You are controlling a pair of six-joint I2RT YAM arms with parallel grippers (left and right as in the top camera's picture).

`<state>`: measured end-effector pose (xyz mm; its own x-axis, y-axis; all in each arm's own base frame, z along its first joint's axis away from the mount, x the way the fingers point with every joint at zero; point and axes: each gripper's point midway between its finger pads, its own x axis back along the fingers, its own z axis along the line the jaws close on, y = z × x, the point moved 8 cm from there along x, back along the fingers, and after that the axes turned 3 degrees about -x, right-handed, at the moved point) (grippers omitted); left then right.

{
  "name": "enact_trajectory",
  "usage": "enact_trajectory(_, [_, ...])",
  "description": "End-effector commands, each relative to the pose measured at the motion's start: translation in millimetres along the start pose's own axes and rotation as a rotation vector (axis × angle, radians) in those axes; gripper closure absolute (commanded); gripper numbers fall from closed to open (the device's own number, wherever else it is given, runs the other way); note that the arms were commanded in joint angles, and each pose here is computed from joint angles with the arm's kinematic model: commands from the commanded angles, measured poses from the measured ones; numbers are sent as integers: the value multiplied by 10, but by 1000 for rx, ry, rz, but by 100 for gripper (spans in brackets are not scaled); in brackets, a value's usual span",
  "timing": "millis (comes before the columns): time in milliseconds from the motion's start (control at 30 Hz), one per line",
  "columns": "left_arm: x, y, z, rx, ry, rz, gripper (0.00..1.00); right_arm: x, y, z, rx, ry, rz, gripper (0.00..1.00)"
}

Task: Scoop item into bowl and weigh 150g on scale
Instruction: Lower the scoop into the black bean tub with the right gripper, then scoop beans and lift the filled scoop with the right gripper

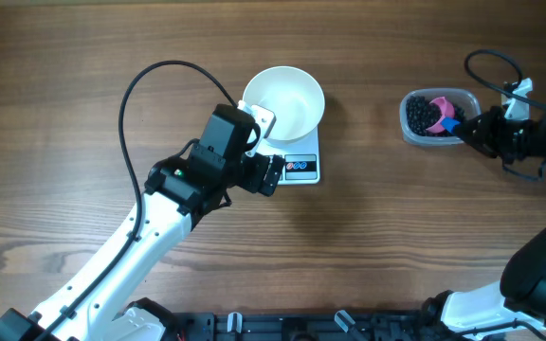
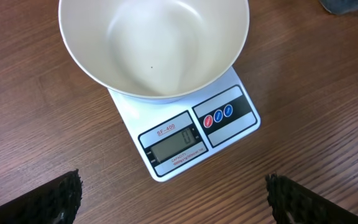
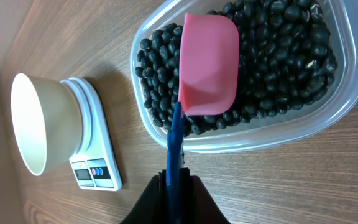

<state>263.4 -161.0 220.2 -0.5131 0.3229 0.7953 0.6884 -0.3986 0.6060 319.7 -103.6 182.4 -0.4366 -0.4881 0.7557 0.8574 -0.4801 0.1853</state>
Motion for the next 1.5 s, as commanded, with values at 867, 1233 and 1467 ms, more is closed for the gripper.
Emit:
enact_trajectory(867, [-22, -24, 4, -12, -9, 10, 0, 16, 43, -19, -99, 118, -18, 96])
enact_trajectory(1233, [-22, -24, 4, -12, -9, 10, 0, 126, 41, -92, -150, 174, -33, 96])
enact_trajectory(1467, [-22, -24, 4, -13, -9, 10, 0, 319, 70, -229, -208, 255, -88, 96])
